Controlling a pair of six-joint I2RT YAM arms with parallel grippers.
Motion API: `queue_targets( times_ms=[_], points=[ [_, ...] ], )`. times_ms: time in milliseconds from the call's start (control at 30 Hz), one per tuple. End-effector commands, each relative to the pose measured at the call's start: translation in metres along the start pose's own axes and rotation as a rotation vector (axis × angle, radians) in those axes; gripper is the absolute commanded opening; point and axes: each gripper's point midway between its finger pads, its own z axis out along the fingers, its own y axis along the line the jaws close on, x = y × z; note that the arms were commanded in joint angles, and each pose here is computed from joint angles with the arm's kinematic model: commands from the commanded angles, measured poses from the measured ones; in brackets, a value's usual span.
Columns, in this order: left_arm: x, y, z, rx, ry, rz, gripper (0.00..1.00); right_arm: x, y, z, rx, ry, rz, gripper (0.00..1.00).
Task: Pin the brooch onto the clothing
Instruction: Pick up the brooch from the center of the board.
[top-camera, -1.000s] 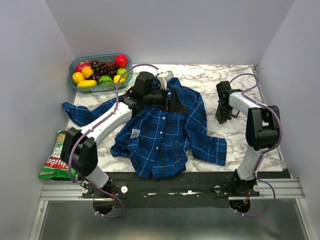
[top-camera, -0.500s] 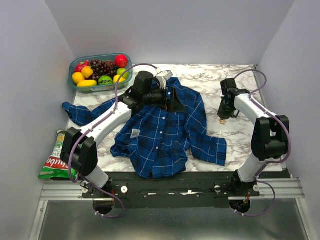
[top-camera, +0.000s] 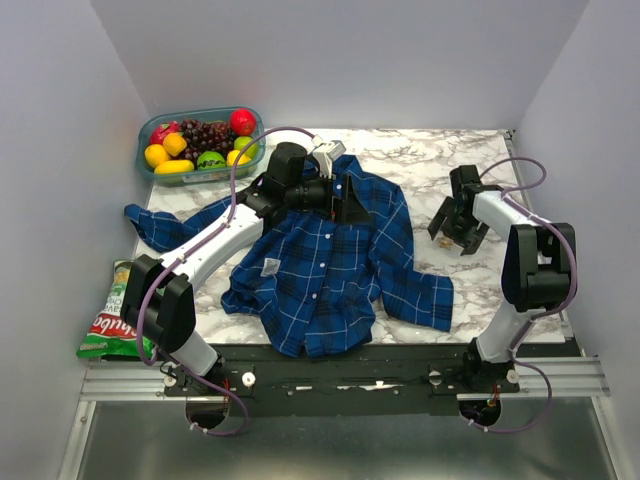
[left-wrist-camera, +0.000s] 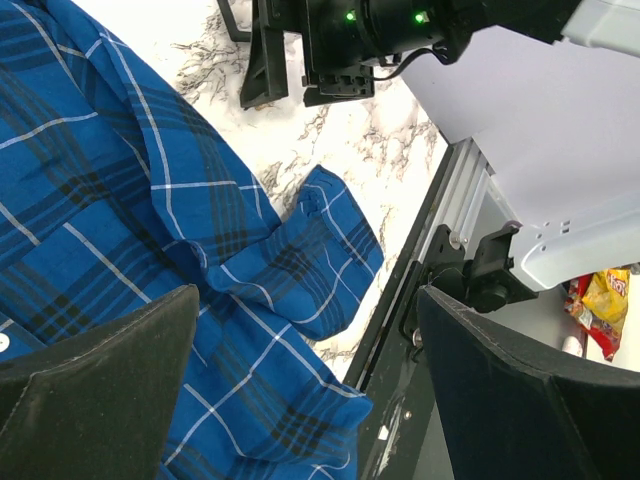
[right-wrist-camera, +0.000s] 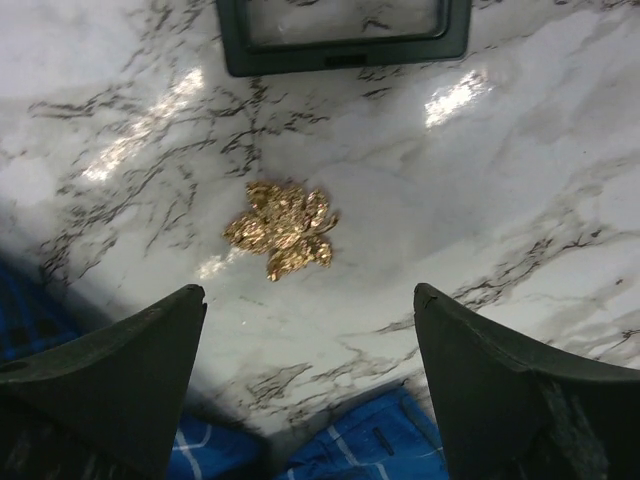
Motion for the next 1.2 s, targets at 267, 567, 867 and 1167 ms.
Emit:
queue_targets(
  times_ms=[267, 567, 867, 1167],
  points=[
    [-0.004, -0.010, -0.007, 0.027, -0.014, 0.014, 0.99, -0.017, -0.004, 0.019, 0.115, 0.046, -0.003, 0.68],
    [-0.004, -0.011, -0.008, 0.028, -0.015, 0.015, 0.99, -0.012, -0.006, 0.017, 0.125, 0.086, -0.043, 0.40],
    [-0.004, -0.010, -0.007, 0.027, -0.017, 0.014, 0.99, 0.013, -0.002, 0.012, 0.069, 0.130, -0.079, 0.23],
    [-0.003, -0.008, -0.006, 0.025, -0.015, 0.007, 0.99, 0.041, 0.023, 0.005, 0.020, 0.142, -0.126, 0.20]
  ],
)
